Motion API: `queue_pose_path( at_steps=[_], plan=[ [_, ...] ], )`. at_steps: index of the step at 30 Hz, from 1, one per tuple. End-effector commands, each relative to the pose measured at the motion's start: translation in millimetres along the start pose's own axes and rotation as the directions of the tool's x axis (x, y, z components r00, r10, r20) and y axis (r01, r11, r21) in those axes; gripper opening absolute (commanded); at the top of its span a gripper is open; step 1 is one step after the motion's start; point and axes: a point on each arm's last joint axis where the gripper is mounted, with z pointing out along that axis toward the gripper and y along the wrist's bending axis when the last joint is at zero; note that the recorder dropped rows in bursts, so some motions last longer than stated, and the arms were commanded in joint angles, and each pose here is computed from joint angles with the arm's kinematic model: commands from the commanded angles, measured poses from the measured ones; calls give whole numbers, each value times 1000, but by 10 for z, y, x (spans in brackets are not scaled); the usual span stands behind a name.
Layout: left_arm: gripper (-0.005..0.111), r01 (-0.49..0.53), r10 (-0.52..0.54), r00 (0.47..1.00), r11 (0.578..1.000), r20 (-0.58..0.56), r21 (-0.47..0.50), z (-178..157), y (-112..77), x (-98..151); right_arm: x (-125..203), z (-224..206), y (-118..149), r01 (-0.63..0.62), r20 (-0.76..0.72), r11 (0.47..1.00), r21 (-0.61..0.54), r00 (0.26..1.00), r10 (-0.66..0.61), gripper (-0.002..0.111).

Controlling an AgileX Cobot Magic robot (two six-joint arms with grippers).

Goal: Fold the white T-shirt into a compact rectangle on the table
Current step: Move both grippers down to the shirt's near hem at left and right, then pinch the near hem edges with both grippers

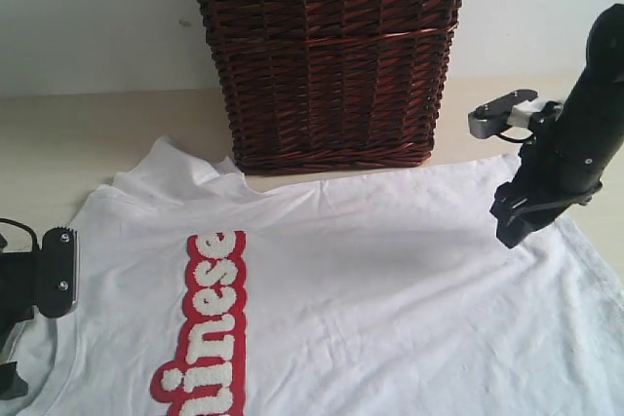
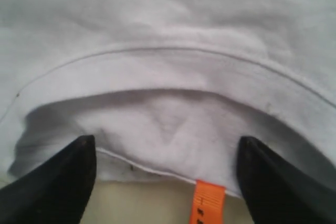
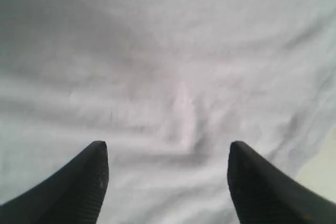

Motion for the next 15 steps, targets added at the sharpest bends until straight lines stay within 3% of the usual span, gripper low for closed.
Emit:
queue_pose_path(
  at_steps=[1, 4, 9, 15],
  plan=[
    [73, -83, 83, 993, 997, -84, 6, -46, 8, 84, 43, -337, 238, 384, -52, 923, -2, 922, -383, 64],
    [73, -74, 74, 994, 997, -76, -1, -60, 10, 79, 165, -466, 346, 524, -104, 849, -67, 842, -529, 64],
    [73, -73, 72, 995, 997, -74, -1, -57, 6, 79, 442, -280, 348, 576, -238, 809, -113, 775, -585, 64],
    [73, -66, 66, 996, 998, -68, -5, -57, 9, 73, 644, -48, 239, 696, -355, 718, -10, 669, -654, 82]
  ],
)
